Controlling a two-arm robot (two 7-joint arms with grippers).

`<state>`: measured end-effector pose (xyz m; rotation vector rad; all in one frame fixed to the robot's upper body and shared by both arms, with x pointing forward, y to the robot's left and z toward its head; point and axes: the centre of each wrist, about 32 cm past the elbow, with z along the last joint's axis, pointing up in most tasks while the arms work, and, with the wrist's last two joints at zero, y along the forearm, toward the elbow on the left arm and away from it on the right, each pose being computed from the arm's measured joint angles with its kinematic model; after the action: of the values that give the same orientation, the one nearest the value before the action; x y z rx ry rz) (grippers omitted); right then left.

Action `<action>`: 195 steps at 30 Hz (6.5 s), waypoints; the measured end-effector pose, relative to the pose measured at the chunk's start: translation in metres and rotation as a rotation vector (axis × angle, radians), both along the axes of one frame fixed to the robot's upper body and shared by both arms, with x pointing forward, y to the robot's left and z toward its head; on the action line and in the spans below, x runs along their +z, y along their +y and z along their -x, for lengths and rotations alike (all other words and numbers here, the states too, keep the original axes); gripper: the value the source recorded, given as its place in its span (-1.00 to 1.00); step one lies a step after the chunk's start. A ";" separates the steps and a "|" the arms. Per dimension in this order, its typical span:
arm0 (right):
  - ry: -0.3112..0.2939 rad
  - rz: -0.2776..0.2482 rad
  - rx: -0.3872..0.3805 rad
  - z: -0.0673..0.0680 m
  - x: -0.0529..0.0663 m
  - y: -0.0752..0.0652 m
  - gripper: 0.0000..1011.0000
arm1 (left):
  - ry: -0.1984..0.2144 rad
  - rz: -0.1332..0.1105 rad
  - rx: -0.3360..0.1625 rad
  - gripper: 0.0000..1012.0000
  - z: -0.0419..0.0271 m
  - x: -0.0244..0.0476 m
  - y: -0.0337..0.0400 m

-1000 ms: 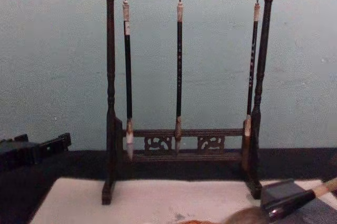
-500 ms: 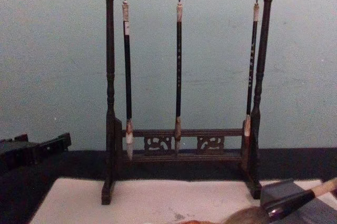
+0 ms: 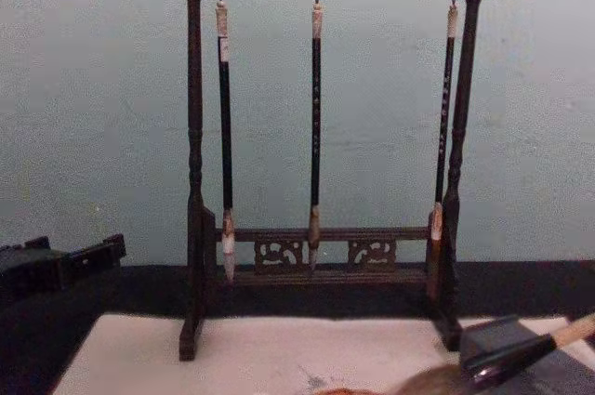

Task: Pick up the brush from the inkstone, write on the paper, then place the brush back to its original position.

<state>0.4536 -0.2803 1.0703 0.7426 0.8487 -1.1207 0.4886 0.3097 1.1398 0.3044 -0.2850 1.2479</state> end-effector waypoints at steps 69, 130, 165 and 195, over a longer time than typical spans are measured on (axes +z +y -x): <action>0.029 -0.046 -0.013 -0.013 0.002 0.008 0.00 | 0.000 0.000 0.000 0.98 0.0000 0.0000 0.0000; -0.193 0.365 0.235 -0.022 0.064 0.033 -0.68 | 0.000 0.000 0.000 0.98 0.0000 0.0000 0.0000; -0.533 0.848 0.596 -0.014 0.136 0.062 -0.68 | 0.000 0.000 0.000 0.98 0.0000 0.0000 0.0000; -0.641 0.880 0.823 -0.021 0.143 0.079 -0.68 | 0.000 0.000 0.000 0.98 0.0000 0.0000 0.0000</action>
<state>0.4749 -0.2012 1.2129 -0.0442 0.0213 -0.3629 0.4886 0.3097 1.1398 0.3045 -0.2850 1.2480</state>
